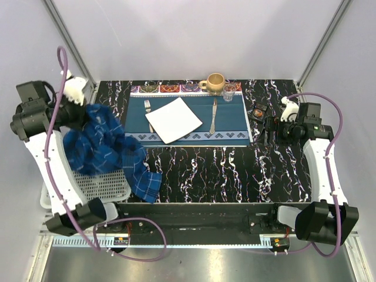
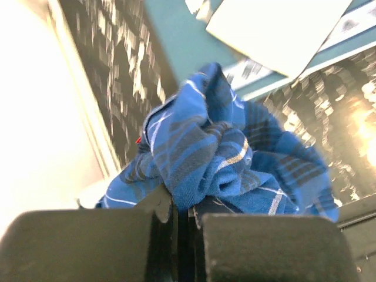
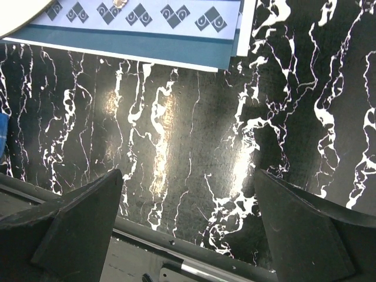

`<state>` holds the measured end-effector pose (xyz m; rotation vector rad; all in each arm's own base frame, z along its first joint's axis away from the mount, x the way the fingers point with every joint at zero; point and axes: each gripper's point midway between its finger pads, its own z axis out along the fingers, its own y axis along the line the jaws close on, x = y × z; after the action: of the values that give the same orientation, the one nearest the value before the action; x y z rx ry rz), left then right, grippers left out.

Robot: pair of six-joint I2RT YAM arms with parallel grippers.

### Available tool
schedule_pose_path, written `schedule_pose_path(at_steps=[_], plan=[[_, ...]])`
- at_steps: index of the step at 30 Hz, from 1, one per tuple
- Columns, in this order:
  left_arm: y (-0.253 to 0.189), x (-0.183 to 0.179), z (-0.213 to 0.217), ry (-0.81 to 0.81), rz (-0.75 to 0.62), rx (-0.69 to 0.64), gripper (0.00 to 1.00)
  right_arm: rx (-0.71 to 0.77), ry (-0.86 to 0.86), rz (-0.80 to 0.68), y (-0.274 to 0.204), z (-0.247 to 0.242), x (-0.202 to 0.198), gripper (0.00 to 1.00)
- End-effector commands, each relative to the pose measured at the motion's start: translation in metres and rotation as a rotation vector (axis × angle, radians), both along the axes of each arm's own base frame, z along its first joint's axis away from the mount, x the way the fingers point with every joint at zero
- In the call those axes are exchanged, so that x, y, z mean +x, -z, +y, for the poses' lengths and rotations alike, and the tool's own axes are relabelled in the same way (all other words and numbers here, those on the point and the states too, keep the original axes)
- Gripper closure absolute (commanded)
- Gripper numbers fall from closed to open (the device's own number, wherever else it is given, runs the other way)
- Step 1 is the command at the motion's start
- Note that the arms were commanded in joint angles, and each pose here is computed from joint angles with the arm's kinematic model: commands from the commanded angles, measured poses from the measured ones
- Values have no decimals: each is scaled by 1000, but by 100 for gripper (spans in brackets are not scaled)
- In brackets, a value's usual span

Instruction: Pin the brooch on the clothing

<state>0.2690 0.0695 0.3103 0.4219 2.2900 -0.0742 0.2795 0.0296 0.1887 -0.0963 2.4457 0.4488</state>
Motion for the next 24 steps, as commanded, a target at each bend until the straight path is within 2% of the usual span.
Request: schedule_pose_path(at_steps=[1,2,4,6,9,14,17,20,21,24], plan=[[-73,-34,-104,239,-101,-235,100,12,-45,-80,-27,6,10,0],[-91,-29,-127,327,-162,-236,100,20,-56,-87,-29,8,10,0],[-123,-27,-152,360,-241,-278,100,22,-74,-107,-35,10,10,0],[-159,-30,-190,469,-334,-344,100,35,-98,-121,-38,13,11,0],[-189,-33,-236,616,-391,-420,100,46,-125,-139,-42,17,11,0],[-203,-49,-302,863,-404,-482,100,51,-182,-183,-51,23,6,0],[-189,-60,-335,977,-354,-496,100,41,-200,-182,-50,23,3,0],[-152,-62,-359,1075,-276,-460,100,46,-221,-161,-47,25,-2,0],[-130,-65,-364,1110,-207,-469,100,43,-230,-158,-46,25,-4,0],[-90,-63,-367,1147,-144,-448,100,33,-249,-143,-41,25,-9,0]])
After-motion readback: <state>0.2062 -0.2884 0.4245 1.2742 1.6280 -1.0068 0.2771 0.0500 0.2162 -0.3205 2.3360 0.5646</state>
